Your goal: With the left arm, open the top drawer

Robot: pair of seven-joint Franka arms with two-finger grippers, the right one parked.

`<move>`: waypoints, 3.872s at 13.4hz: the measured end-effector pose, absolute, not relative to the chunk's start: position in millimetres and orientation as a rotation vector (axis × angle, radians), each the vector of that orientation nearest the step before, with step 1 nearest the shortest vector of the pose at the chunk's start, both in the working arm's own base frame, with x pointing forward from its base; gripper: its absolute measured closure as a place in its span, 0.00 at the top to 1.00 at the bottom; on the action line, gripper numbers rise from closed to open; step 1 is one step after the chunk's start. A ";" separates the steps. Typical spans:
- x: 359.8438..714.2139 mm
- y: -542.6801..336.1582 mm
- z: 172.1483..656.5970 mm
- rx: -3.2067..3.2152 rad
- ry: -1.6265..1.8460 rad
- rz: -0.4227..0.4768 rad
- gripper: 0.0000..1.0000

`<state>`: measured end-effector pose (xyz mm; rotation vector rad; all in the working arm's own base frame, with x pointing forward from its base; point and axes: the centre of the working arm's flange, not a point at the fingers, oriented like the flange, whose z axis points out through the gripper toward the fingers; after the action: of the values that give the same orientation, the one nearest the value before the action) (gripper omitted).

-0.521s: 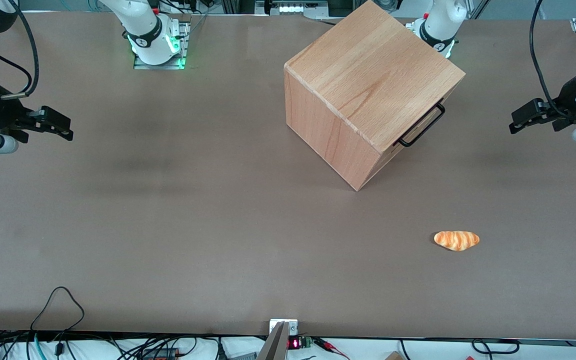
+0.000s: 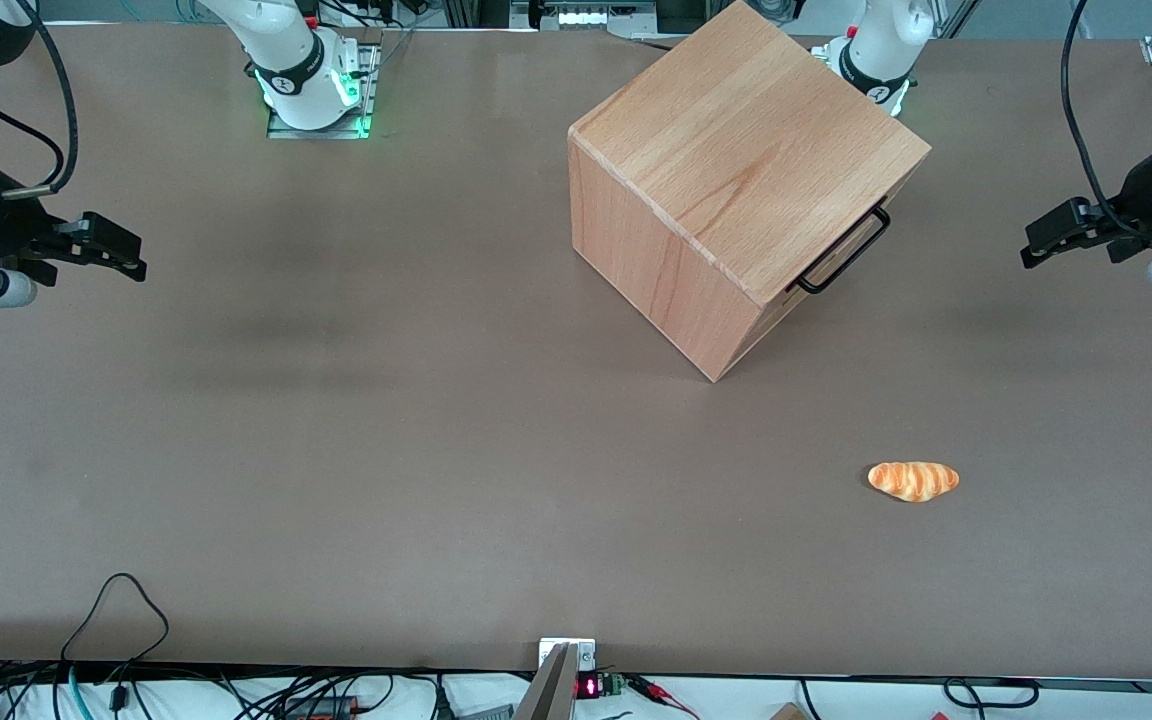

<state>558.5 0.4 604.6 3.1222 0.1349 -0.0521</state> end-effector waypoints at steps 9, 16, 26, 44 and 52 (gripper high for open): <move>566.5 -13.6 516.5 3.058 0.111 -0.235 1.00; 554.4 -46.8 443.6 2.947 -0.194 -0.317 1.00; 525.5 -86.9 424.3 2.840 -0.649 -0.313 1.00; 520.8 -88.3 407.7 2.736 -0.911 -0.234 1.00; 527.5 -82.3 393.0 2.744 -0.877 -0.220 1.00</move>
<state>527.5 -82.3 393.0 2.7445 -0.8766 -0.2201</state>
